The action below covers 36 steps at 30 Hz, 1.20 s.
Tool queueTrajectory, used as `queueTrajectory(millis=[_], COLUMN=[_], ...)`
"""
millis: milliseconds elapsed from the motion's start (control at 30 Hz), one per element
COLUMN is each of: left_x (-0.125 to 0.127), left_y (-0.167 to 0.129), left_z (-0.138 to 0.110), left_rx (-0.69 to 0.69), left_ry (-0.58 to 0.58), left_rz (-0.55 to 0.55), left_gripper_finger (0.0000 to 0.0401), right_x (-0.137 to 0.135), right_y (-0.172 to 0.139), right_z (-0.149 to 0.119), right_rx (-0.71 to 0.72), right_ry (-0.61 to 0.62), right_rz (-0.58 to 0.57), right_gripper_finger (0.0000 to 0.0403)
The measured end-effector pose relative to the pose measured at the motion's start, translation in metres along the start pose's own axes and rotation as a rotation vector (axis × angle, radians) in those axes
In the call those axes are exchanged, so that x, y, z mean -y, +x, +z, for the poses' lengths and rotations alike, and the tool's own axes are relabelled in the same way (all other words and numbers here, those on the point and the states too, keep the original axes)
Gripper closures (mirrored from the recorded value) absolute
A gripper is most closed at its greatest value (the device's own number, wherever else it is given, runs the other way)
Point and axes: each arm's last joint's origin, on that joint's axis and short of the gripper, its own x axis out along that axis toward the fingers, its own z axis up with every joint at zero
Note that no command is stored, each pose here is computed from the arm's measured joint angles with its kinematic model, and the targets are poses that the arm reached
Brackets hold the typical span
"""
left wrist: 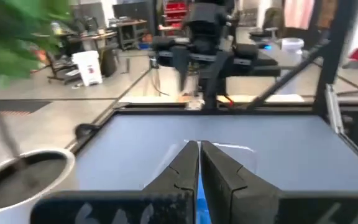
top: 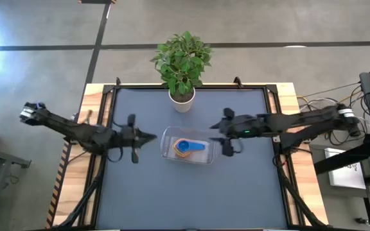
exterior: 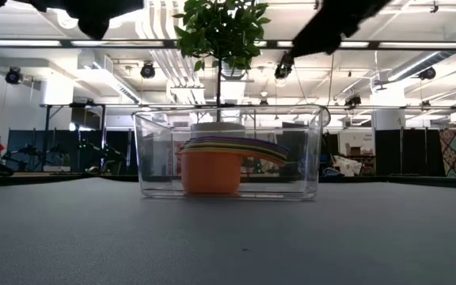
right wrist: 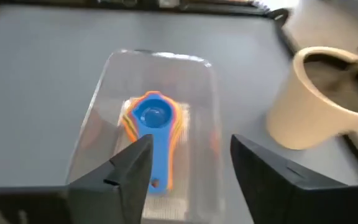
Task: Nest measuring cups in basket
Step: Return to Home Position
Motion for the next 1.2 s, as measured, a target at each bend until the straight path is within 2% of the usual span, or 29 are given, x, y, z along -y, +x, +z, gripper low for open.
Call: queueTrajectory(millis=[233,367,467,633,767,900,933,1000,1100,1200], left_x=[-0.035,-0.044,-0.048,-0.055,-0.058,-0.058,-0.058,-0.058,-0.057,-0.055], left_y=[-0.034,-0.045,-0.051,-0.058,-0.061,-0.064,-0.064,-0.065,-0.063,-0.061], left_z=[0.017,0.02,0.021,0.011,-0.005,-0.022,-0.026,-0.034,-0.051,-0.07], left_rx=[0.109,0.151,0.172,0.172,0.168,0.199,0.221,0.282,0.349,0.389], left_ry=[-0.041,0.016,0.049,0.06,0.034,-0.009,-0.017,-0.036,-0.061,-0.082], left_rz=[-0.041,-0.006,0.018,0.106,0.129,0.134,0.135,0.137,0.126,0.099], left_gripper_finger=[0.0401,0.0401,0.0401,0.0401,0.0401,0.0401,0.0401,0.0401,0.0401,0.0401], right_x=[0.011,0.016,0.022,0.025,0.028,0.028,0.029,0.027,0.021,0.014], right_y=[-0.063,-0.09,-0.124,-0.148,-0.169,-0.171,-0.174,-0.168,-0.151,-0.142], right_z=[-0.036,-0.058,-0.072,-0.093,-0.104,-0.107,-0.103,-0.1,-0.107,-0.114], right_rx=[0.235,0.348,0.51,0.65,0.784,0.859,0.905,0.91,0.827,0.856], right_ry=[0.036,0.027,0.048,0.016,0.017,0.063,0.082,0.074,-0.011,-0.115], right_rz=[-0.004,-0.01,-0.013,0.009,0.032,0.046,0.054,0.078,0.174,0.303], right_gripper_finger=[0.026,0.0291,0.0317,0.0356,0.0378,0.0392,0.0393,0.0394,0.0394,0.0394])
